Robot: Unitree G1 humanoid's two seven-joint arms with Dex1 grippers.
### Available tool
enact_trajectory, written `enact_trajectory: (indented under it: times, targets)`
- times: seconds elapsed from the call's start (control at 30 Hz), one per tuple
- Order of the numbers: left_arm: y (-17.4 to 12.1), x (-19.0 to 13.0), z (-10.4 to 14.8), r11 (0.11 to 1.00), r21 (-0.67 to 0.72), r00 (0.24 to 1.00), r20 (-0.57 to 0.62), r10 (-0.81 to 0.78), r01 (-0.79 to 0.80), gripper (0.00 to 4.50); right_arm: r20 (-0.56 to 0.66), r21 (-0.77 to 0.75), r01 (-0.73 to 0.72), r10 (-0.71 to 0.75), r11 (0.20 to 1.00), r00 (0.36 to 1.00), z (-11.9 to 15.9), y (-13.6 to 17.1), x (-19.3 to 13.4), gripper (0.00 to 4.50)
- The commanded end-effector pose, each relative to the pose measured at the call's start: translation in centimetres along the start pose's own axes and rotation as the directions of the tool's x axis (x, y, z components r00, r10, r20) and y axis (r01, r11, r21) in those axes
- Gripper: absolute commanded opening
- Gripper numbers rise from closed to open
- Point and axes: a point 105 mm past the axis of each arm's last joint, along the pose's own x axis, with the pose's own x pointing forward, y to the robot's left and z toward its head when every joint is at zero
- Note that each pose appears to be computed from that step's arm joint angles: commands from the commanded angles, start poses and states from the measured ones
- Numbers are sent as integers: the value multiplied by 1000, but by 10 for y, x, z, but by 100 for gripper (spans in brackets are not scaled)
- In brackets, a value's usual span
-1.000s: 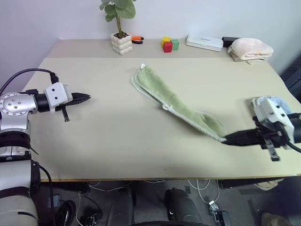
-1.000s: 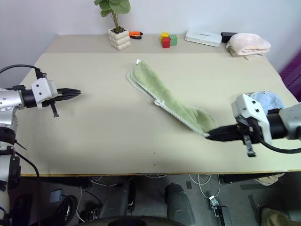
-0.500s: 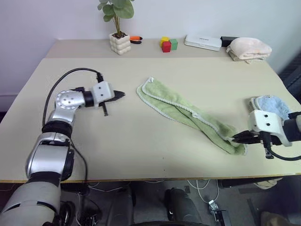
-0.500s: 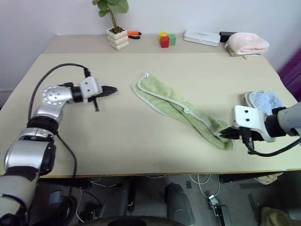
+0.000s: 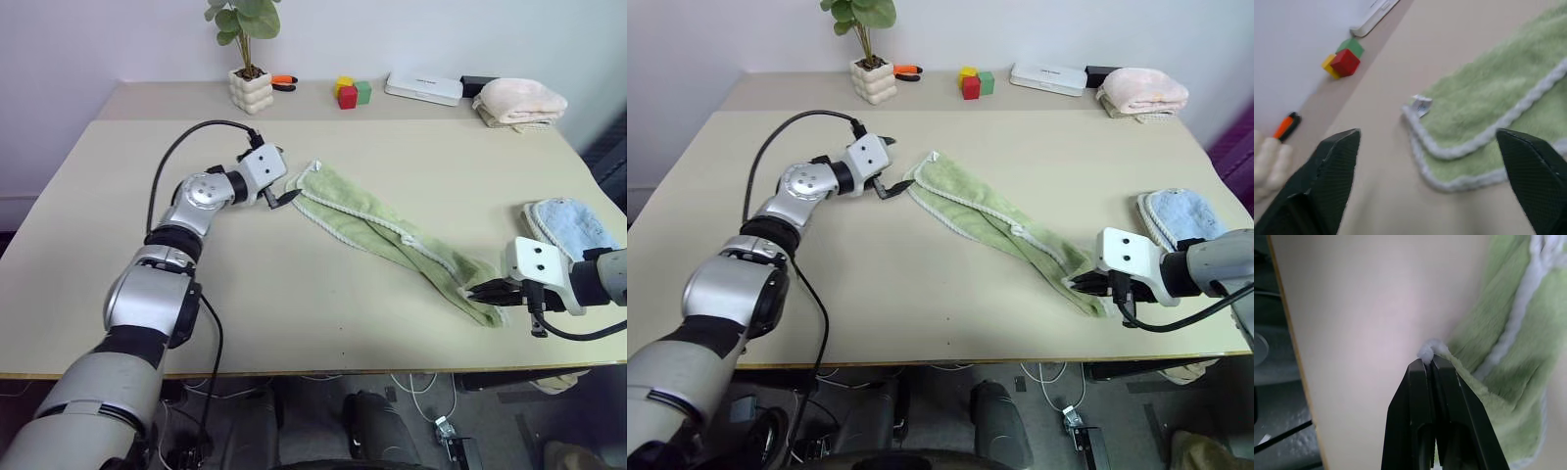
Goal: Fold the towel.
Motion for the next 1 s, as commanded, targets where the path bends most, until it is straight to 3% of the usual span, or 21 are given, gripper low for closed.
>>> enact_trajectory:
  times: [0.03, 0.3, 0.6, 0.77, 0.93, 1.0]
  targets:
    - [0, 11, 15, 999, -35, 999, 41, 28, -26, 444, 29, -27, 43, -42, 999, 999, 10, -4, -5, 0]
    - [-50, 42, 22, 993, -87, 996, 42, -80, 83, 444, 41, -20, 61, -60, 998, 997, 14, -1, -5, 0]
    - [-65, 47, 31, 982, -95, 984, 85, -158, 166, 444, 29, -3, 86, -86, 996, 996, 13, 4, -11, 0]
    - [-75, 49, 15, 985, -2, 984, -22, -175, 175, 444, 34, 1, 91, -91, 996, 995, 15, 6, -11, 0]
    - [-73, 53, 8, 994, -3, 990, -90, -110, 110, 444, 33, -3, 98, -98, 995, 995, 16, 5, -12, 0]
    - [-70, 54, 5, 997, 3, 990, -113, -80, 81, 393, 31, -3, 99, -99, 995, 995, 16, 6, -13, 0]
